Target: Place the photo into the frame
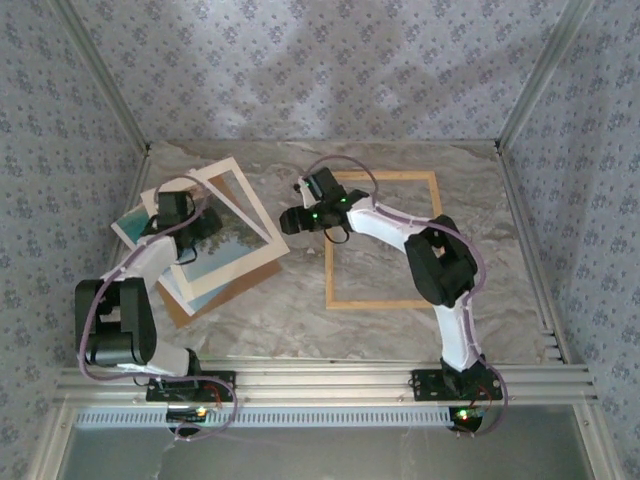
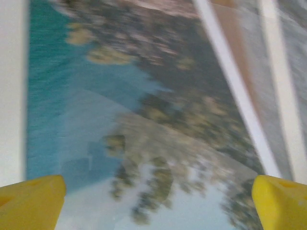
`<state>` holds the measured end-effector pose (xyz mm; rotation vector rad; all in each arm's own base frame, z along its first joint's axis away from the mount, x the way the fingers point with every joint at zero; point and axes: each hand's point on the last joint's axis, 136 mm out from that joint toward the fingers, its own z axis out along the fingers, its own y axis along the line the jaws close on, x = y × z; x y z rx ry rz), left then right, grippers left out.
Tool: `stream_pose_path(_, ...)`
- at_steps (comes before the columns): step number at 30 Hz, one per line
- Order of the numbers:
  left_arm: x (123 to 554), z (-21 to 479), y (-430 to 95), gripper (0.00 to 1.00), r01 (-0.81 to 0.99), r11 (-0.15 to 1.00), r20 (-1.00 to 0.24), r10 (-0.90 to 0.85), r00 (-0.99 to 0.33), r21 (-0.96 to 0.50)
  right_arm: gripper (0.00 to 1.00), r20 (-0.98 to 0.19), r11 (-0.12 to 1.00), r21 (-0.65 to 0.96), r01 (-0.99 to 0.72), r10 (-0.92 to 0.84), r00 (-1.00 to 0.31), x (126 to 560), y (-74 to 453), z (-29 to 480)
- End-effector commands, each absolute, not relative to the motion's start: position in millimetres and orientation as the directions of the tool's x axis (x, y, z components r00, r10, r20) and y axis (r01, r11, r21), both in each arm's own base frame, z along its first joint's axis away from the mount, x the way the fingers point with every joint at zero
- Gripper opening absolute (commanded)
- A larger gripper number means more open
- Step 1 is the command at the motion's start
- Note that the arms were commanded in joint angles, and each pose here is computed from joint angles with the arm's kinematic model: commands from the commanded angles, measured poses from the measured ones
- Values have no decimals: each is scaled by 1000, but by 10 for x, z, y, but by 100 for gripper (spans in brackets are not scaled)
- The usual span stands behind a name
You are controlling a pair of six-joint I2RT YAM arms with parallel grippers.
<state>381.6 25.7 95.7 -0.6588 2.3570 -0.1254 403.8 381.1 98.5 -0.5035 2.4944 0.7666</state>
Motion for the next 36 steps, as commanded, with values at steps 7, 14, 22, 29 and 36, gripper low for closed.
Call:
stream_pose_path(7,3759,539,514,100,-524,826,-477,-554,-683,-208,75,-440,834,436,-339,-132,-889,4262,4012,620)
stream_pose_path(14,3768,413,424,100,-502,829,-405,-558,-724,-246,73,-382,833,454,-316,-138,-914,4262,4137,436)
stream_pose_path(22,3679,262,318,100,-501,814,-329,-579,-746,-295,71,-333,827,479,-295,-140,-932,4191,4248,288)
stream_pose_path(29,3664,124,147,100,-485,788,-274,-596,-754,-380,70,-277,755,597,-271,-123,-953,4087,4446,398)
stream_pose_path(36,3649,80,93,99,-478,776,-265,-603,-752,-411,71,-315,675,671,-306,-115,-942,4119,4469,676)
